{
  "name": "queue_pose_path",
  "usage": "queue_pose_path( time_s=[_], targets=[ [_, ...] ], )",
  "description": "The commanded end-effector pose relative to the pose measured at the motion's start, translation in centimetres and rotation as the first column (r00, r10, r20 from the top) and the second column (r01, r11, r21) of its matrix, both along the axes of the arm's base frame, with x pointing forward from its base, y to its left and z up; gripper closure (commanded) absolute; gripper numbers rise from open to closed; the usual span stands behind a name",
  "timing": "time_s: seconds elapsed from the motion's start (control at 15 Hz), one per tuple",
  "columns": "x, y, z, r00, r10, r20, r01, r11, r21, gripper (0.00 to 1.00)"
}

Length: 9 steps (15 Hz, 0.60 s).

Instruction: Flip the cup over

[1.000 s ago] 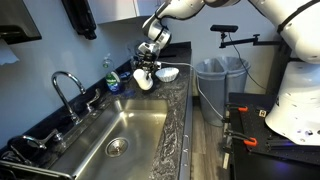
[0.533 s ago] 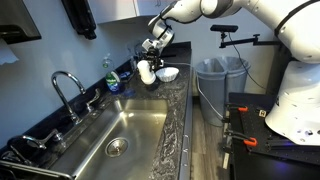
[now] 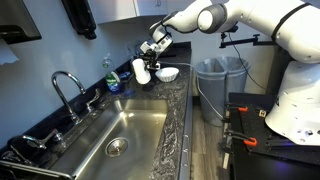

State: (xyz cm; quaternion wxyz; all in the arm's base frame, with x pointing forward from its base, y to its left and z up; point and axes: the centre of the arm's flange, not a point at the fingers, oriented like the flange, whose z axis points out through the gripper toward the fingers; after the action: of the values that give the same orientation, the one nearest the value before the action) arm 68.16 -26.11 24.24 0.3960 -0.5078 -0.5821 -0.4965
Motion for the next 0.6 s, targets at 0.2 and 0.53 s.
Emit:
queue_pose_path(
  time_s=[0.2, 0.53],
  targets=[
    [4.0, -1.2, -1.3, 1.000, 0.017, -0.004, -0.016, 0.993, 0.117, 0.54],
    [4.8, -0.6, -2.0, 1.000, 0.014, -0.010, -0.013, 0.991, 0.131, 0.54]
  ],
)
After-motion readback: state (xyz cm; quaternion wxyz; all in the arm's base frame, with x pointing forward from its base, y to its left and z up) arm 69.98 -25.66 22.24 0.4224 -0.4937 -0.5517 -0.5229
